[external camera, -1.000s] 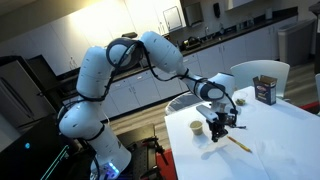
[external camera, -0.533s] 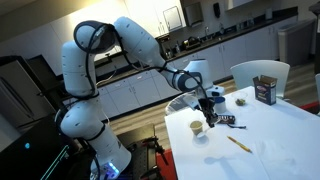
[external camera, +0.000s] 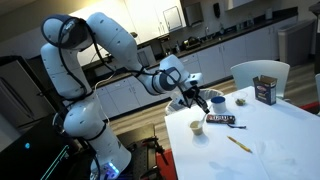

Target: Scoop out one spoonful of contents and put it on the table

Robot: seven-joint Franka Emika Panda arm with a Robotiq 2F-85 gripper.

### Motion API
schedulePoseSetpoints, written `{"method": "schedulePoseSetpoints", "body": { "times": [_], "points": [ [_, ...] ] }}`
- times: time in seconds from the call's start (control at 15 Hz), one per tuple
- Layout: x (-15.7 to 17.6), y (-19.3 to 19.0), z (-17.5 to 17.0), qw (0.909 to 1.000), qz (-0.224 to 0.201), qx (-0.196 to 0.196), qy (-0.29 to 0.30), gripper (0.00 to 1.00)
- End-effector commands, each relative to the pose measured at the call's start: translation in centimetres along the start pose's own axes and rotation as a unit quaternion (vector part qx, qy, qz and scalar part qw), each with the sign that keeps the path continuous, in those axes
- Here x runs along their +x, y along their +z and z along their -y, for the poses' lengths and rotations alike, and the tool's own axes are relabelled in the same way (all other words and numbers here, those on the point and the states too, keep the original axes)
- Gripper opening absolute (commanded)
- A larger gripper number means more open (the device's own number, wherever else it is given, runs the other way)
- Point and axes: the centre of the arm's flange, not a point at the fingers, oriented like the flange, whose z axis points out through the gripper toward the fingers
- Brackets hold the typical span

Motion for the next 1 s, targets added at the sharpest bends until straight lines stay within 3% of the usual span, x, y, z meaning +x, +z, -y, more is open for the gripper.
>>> {"method": "schedulePoseSetpoints", "body": {
  "times": [0.0, 0.27, 0.6, 0.67, 0.87, 0.93],
  "points": [
    [-1.8, -0.7, 1.0, 0.9975, -0.069, 0.014, -0.004, 0.03],
    [-0.9, -0.2, 1.8, 0.9952, -0.084, 0.051, -0.003, 0.03],
    [-0.9, 1.9, 4.3, 0.9949, -0.062, 0.078, -0.012, 0.03],
    [-1.3, 1.0, 3.6, 0.9959, -0.061, 0.065, -0.016, 0.12],
    [-1.7, 2.0, 4.3, 0.996, -0.051, 0.07, -0.019, 0.12],
    [-1.7, 2.0, 4.3, 0.996, -0.051, 0.07, -0.019, 0.03]
  ]
}}
